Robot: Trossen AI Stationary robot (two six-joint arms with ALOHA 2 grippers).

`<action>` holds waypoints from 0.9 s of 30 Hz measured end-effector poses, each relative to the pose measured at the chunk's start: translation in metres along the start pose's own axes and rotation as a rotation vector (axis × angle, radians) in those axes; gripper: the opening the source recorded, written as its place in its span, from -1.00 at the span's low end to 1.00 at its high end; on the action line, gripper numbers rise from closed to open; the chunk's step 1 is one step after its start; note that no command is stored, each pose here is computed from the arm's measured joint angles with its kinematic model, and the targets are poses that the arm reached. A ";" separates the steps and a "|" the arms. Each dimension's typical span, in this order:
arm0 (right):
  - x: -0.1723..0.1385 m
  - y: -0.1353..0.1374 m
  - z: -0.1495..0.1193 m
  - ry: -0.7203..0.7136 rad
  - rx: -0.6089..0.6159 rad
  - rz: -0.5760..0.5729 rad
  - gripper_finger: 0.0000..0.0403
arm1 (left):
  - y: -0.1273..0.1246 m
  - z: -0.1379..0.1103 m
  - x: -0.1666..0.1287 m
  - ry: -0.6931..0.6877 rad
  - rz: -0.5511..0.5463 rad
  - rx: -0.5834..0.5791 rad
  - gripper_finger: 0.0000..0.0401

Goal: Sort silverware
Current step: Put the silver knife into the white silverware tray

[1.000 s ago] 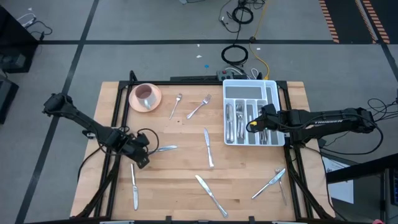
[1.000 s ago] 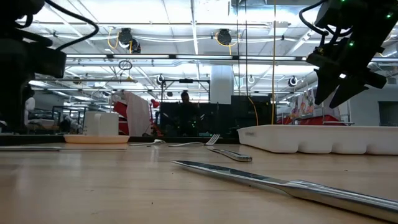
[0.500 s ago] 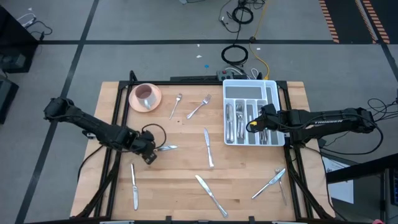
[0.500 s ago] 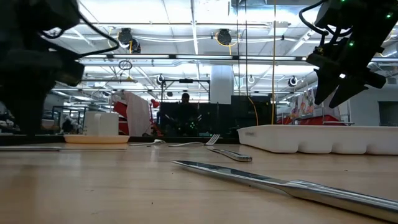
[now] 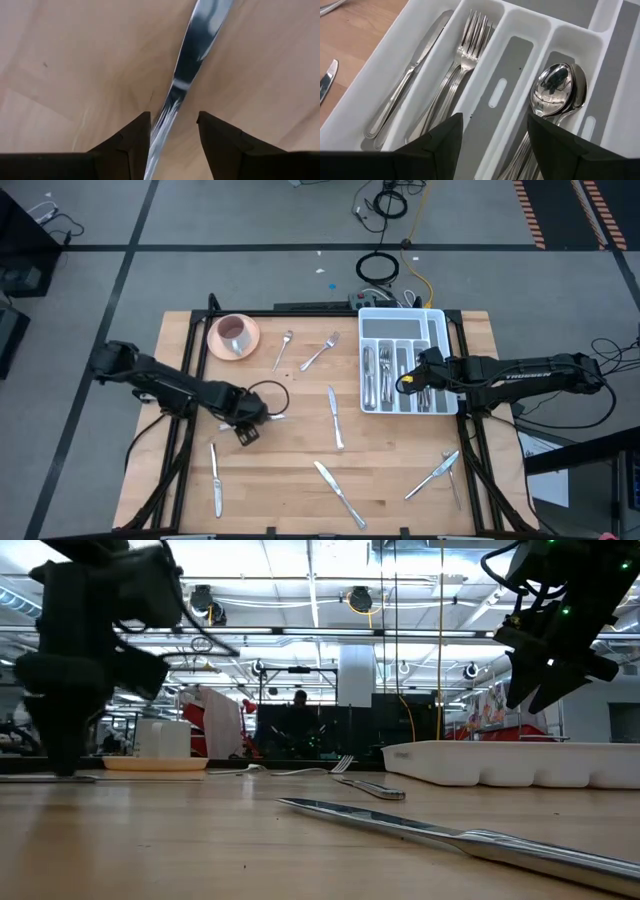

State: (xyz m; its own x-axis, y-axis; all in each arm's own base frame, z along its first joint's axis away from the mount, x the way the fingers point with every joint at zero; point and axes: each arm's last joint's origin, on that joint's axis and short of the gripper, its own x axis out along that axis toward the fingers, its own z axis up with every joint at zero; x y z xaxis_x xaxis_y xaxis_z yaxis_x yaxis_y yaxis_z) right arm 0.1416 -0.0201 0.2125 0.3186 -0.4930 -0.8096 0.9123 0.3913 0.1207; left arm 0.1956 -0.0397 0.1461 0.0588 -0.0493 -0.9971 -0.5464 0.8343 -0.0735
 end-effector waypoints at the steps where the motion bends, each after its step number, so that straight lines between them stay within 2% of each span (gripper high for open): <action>1: 0.000 0.000 0.000 0.000 0.000 0.000 0.07 | 0.000 -0.001 0.003 0.033 0.012 0.014 -0.15; 9: 0.000 0.000 0.000 0.002 -0.004 0.001 0.07 | -0.008 -0.004 0.022 0.125 0.074 0.278 -0.17; 11: 0.000 0.000 0.000 0.002 -0.003 0.001 0.07 | -0.010 -0.004 0.026 0.133 0.085 0.335 -0.27; 13: 0.000 0.000 0.000 0.003 -0.003 0.001 0.07 | -0.010 -0.003 0.029 0.142 0.109 0.378 -0.47; 16: 0.000 0.000 0.000 0.003 -0.002 0.002 0.07 | -0.008 -0.001 0.030 0.141 0.128 0.410 -0.83; 20: 0.000 0.000 0.000 0.001 -0.001 0.004 0.07 | -0.003 0.006 0.027 0.165 0.084 0.395 -0.85; 27: 0.000 0.001 0.000 -0.003 0.001 0.011 0.07 | -0.009 0.020 0.016 0.162 0.076 0.411 -0.85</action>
State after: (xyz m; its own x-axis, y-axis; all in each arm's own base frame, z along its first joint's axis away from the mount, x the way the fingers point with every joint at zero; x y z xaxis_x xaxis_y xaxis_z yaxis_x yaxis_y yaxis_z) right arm 0.1427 -0.0201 0.2128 0.3294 -0.4913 -0.8063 0.9090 0.3960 0.1301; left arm 0.2177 -0.0374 0.1313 -0.1182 -0.0374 -0.9923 -0.1644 0.9862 -0.0176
